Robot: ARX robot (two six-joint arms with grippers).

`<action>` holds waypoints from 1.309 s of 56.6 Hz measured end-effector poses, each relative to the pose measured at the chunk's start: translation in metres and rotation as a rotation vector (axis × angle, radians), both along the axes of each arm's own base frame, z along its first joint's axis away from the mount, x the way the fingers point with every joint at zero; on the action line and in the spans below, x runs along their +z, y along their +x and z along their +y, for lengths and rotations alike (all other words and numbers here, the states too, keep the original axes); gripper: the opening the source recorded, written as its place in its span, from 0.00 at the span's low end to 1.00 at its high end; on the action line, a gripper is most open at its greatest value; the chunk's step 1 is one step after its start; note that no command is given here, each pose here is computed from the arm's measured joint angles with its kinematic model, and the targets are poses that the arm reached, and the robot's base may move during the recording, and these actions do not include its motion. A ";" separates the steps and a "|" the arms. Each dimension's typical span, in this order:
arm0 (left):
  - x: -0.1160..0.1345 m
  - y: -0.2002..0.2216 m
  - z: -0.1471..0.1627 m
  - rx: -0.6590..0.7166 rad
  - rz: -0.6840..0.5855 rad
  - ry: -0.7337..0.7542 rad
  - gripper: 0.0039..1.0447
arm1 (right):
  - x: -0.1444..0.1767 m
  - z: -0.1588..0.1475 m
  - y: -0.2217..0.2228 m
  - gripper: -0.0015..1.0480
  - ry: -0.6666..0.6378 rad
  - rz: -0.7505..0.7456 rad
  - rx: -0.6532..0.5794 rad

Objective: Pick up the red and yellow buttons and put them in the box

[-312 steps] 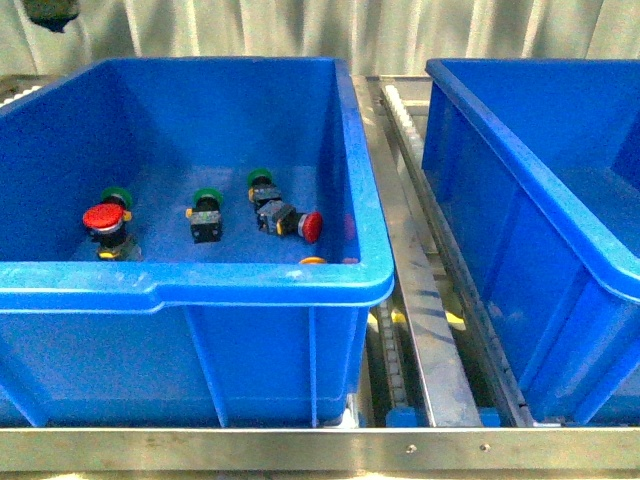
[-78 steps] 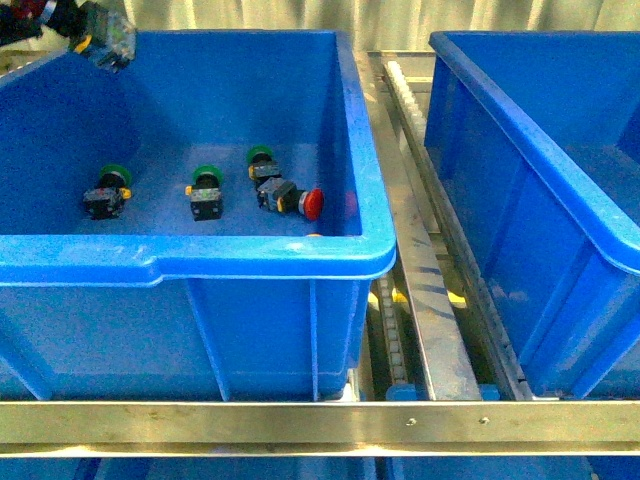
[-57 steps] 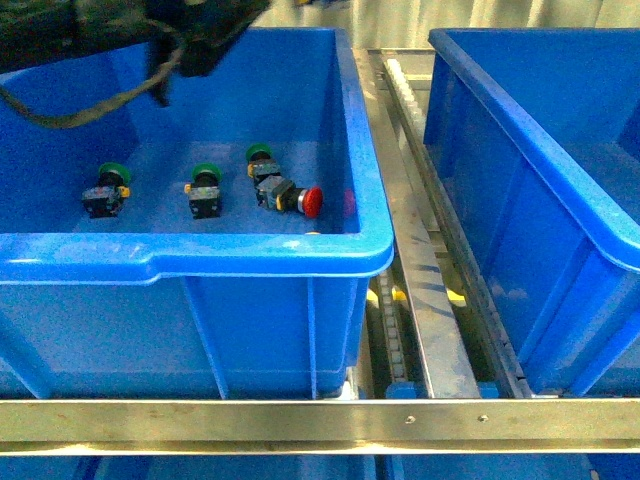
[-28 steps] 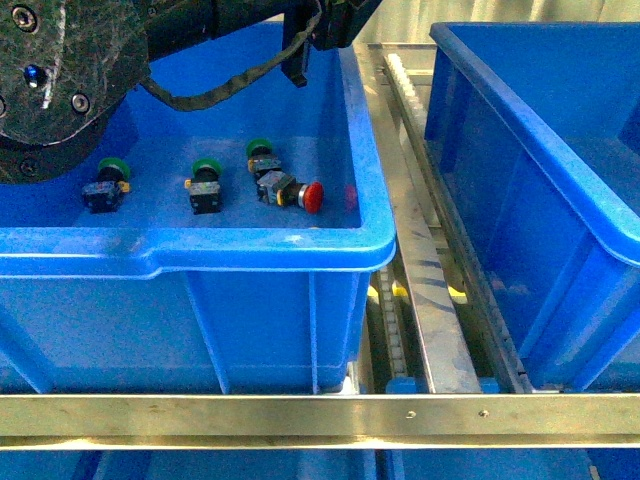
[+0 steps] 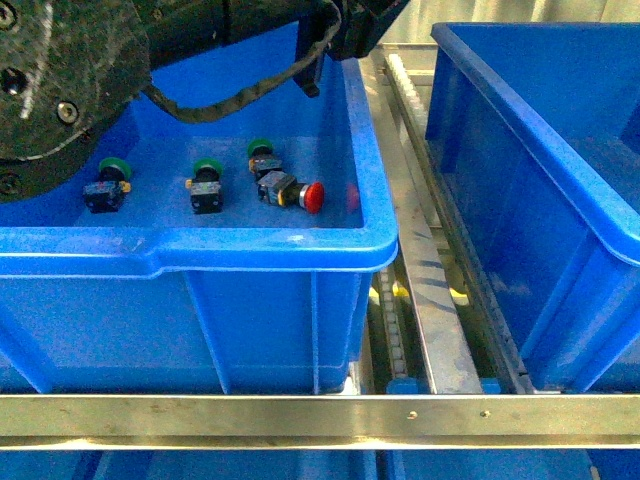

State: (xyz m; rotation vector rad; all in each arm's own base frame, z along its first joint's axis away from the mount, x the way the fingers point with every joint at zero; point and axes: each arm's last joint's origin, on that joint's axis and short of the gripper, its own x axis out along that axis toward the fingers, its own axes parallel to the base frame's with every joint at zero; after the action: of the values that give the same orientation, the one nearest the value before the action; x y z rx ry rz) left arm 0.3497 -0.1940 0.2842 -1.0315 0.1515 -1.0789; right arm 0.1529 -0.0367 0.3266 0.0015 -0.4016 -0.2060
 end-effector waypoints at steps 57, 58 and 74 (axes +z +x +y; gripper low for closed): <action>0.014 -0.016 -0.018 -0.024 -0.033 -0.007 0.32 | -0.032 0.123 0.092 0.94 1.368 -0.154 0.753; 0.013 -0.015 -0.018 -0.025 -0.030 -0.006 0.32 | -0.032 0.125 0.093 0.94 1.369 -0.150 0.759; 0.006 -0.014 -0.023 -0.050 -0.019 0.004 0.32 | -0.038 0.146 0.100 0.94 1.381 -0.125 0.793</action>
State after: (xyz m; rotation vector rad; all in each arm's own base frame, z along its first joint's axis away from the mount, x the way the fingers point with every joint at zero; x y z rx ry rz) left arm 0.3358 -0.2166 0.2905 -1.0179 0.1645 -1.1328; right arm 0.2526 0.1088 0.2890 1.5138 -0.2895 0.3381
